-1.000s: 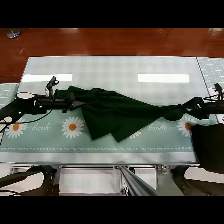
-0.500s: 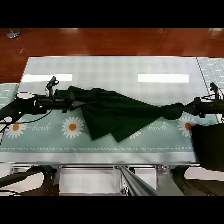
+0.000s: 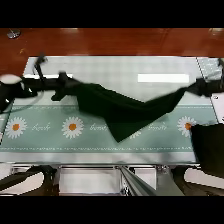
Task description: Fold the shirts.
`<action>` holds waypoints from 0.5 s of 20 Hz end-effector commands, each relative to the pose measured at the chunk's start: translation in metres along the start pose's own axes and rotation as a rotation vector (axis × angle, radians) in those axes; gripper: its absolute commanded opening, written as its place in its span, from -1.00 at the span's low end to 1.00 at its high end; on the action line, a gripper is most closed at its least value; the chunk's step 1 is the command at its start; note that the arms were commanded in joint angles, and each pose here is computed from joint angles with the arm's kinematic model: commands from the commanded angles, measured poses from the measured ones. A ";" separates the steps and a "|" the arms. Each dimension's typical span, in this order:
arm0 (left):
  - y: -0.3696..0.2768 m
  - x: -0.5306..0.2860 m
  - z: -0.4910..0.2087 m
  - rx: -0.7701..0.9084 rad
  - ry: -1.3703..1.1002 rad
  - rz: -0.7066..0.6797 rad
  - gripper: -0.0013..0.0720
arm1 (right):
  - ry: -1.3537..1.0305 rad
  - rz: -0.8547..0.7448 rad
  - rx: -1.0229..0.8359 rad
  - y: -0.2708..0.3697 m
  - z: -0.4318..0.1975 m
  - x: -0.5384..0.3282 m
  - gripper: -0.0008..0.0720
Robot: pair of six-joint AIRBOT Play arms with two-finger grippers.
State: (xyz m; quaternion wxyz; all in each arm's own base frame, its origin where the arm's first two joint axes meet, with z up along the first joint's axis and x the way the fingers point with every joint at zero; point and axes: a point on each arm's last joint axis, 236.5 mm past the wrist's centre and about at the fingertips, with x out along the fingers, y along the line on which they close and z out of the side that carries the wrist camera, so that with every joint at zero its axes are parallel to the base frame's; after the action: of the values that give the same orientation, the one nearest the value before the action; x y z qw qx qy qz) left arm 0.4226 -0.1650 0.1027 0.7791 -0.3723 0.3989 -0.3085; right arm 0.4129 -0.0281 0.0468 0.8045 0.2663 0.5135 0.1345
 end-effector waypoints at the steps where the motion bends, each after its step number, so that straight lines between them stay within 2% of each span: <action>1: -0.109 -0.051 0.092 0.182 -0.236 -0.088 -0.91 | -0.251 -0.149 -0.134 0.085 0.083 -0.065 -0.92; 3: -0.176 -0.093 0.129 0.306 -0.351 -0.139 -0.91 | -0.378 -0.195 -0.214 0.130 0.110 -0.125 -0.92; 6: -0.255 -0.168 0.154 0.490 -0.504 -0.134 -0.91 | -0.506 -0.191 -0.313 0.188 0.107 -0.212 -0.92; 10: -0.282 -0.275 0.153 0.639 -0.702 0.221 -0.91 | -0.590 -0.216 -0.398 0.227 0.040 -0.284 -0.92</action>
State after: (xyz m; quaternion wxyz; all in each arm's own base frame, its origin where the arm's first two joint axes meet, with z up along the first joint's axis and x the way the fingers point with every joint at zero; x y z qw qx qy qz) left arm 0.4082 -0.0971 0.4557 0.9258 -0.2179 0.0778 -0.2988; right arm 0.3986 -0.0018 0.3620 0.9523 0.1005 0.2789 0.0725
